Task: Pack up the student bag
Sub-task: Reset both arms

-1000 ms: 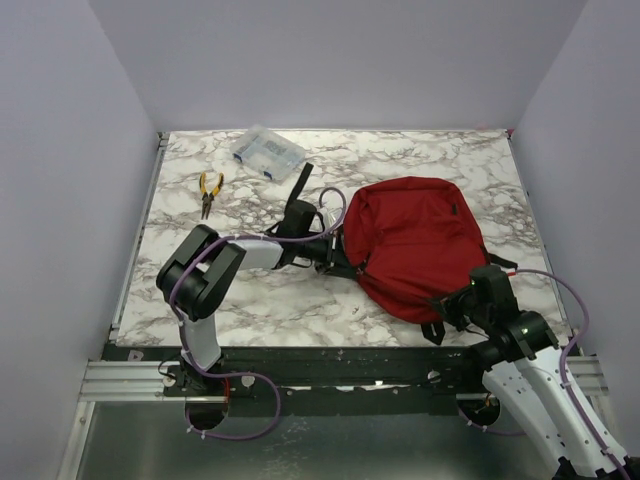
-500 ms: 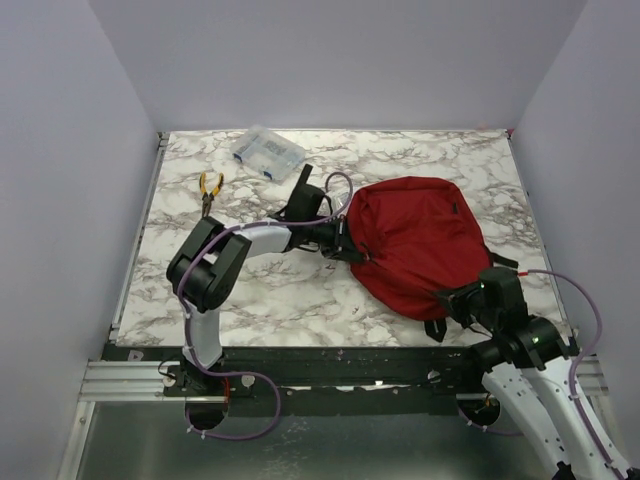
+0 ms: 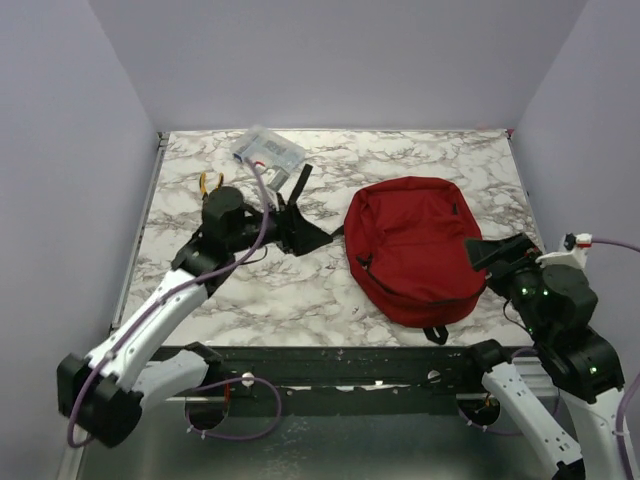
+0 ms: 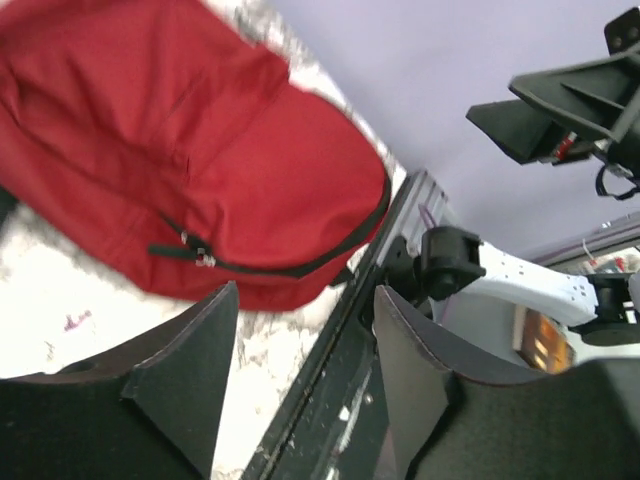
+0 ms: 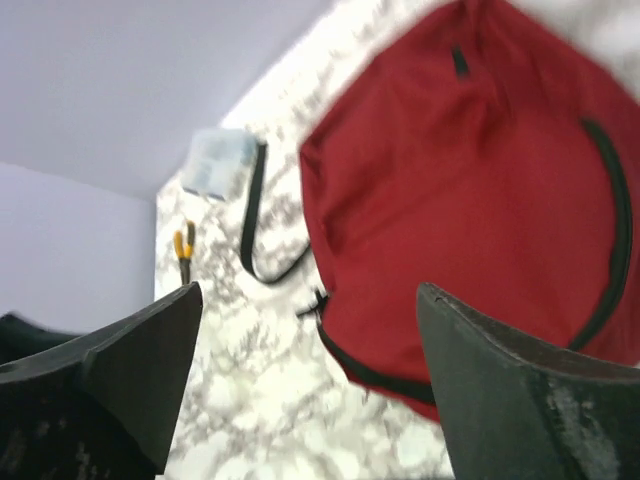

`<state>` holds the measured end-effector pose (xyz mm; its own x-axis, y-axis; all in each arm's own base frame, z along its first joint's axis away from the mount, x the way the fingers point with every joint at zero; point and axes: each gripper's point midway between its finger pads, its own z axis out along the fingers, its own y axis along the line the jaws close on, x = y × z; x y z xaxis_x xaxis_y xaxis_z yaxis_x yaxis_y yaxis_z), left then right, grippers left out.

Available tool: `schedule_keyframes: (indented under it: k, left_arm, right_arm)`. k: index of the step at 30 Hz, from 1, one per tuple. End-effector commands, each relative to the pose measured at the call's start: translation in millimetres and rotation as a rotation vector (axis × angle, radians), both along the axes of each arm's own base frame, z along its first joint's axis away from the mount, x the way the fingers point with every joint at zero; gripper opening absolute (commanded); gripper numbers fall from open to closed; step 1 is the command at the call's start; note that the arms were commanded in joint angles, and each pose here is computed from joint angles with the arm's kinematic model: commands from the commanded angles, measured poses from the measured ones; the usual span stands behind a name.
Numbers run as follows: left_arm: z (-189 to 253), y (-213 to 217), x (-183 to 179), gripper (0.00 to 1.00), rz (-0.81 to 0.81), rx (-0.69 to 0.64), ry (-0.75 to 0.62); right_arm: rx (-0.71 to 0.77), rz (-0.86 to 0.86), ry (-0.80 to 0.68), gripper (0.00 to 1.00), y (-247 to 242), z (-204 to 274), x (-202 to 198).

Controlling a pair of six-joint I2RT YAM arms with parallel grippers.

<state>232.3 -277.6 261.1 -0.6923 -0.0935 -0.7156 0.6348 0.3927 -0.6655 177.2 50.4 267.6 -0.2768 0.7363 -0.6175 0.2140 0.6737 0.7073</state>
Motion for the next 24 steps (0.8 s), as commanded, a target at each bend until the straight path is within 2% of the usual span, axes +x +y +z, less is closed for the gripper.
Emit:
schedule_keyframes:
  k: [1, 2, 4, 7, 12, 17, 24]
  left_arm:
    - [65.3, 35.1, -18.8, 0.64, 0.122, -0.028, -0.274]
    - [81.6, 43.6, -23.4, 0.74, 0.155, -0.040, -0.329]
    - [116.1, 61.8, -37.3, 0.89, 0.210, -0.071, -0.448]
    - [155.4, 91.5, -59.7, 0.98, 0.308, -0.117, -0.593]
    - [185.4, 145.4, -89.7, 0.98, 0.525, -0.214, -0.722]
    - [191.2, 178.2, -105.9, 0.98, 0.656, -0.271, -0.778]
    - [183.1, 177.0, -107.7, 0.98, 0.644, -0.262, -0.757]
  right_arm:
    - [-0.273, -0.055, -0.235, 0.95, -31.5, 75.6, 9.8]
    - [-0.303, -0.075, -0.274, 1.00, -37.2, 90.2, 9.2]
    - [-0.373, -0.092, -0.349, 1.00, -45.1, 116.5, 6.2]
    - [-0.436, -0.124, -0.449, 1.00, -55.8, 152.2, -4.6]
    - [-0.455, -0.178, -0.576, 1.00, -69.1, 188.8, -26.8]
    - [-0.425, -0.202, -0.618, 1.00, -73.5, 197.9, -36.8]
    - [-0.398, -0.142, -0.583, 1.00, -59.7, 180.3, -25.4]
